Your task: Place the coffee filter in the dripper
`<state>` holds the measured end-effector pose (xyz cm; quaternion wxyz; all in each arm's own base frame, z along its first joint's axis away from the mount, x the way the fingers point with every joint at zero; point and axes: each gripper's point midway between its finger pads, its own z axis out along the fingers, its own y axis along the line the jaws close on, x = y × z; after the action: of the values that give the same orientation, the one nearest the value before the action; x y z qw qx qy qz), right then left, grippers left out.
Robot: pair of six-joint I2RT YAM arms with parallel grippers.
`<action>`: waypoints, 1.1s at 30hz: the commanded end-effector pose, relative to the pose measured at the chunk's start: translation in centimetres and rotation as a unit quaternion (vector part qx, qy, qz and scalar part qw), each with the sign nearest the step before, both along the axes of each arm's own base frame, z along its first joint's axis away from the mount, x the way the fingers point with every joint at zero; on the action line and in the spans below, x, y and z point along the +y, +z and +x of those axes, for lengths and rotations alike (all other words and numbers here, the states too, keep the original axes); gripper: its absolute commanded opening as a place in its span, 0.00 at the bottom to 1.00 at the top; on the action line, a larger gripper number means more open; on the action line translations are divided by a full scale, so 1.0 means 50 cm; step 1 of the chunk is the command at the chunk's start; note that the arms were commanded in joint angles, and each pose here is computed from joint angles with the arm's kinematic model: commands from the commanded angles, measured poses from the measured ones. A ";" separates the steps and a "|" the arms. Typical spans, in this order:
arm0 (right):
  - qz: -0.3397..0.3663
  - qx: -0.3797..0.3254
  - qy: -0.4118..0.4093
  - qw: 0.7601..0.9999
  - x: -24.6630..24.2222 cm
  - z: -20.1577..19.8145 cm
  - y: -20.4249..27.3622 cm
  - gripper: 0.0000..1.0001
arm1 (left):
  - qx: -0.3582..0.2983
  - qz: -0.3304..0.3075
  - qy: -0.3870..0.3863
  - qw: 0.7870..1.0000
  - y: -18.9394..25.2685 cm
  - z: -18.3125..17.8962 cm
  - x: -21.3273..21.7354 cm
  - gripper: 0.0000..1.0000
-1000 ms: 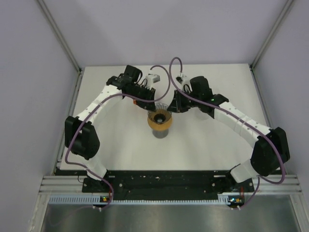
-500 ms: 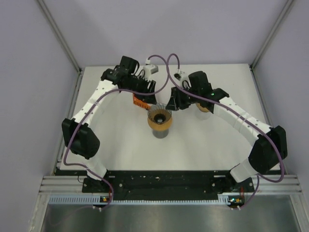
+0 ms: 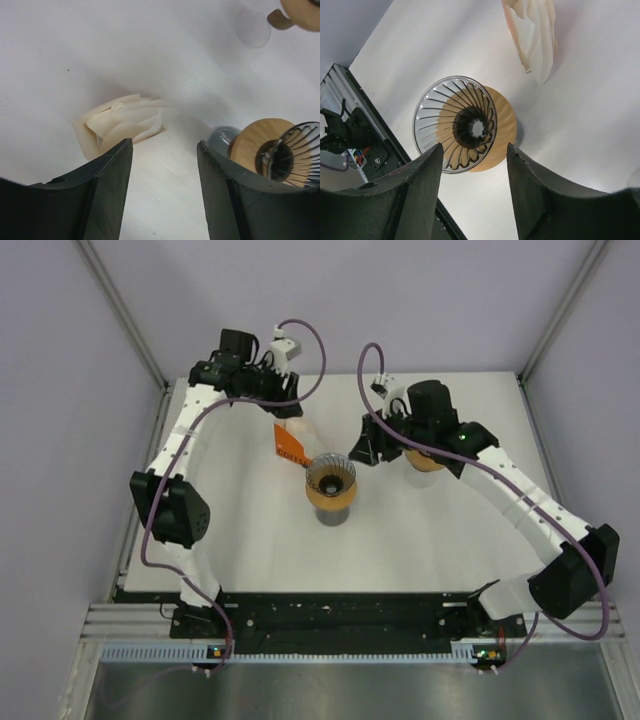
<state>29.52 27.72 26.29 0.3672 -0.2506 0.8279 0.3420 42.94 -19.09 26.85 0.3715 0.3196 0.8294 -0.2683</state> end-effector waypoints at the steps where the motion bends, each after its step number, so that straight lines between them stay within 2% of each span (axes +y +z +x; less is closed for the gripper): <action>1: -0.002 -0.052 -0.015 0.999 -0.033 0.004 0.058 0.54 | -0.059 0.068 -0.079 0.993 -0.076 0.056 -0.019 0.60; 5: -0.011 -0.039 -0.021 0.999 -0.043 0.002 0.039 0.54 | -0.095 0.091 -0.102 0.986 -0.110 0.101 -0.028 0.60; 10: -0.021 -0.023 -0.025 0.999 -0.047 0.003 0.020 0.54 | -0.102 0.115 -0.127 0.980 -0.148 0.121 -0.058 0.58; 19: -0.037 -0.011 -0.030 0.999 -0.052 0.007 -0.006 0.55 | -0.068 0.086 -0.167 0.980 -0.182 0.088 -0.097 0.52; 26: -0.041 -0.004 -0.023 0.999 -0.050 0.005 -0.018 0.55 | -0.052 0.097 -0.191 0.975 -0.204 0.064 -0.096 0.48; 33: -0.041 -0.002 -0.021 0.999 -0.050 0.002 -0.020 0.55 | -0.041 0.112 -0.202 0.972 -0.226 0.048 -0.084 0.47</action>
<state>29.49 25.30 25.04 0.3597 -0.2436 0.8495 0.2993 45.85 -23.20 15.67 0.3100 0.5141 0.7674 -0.2251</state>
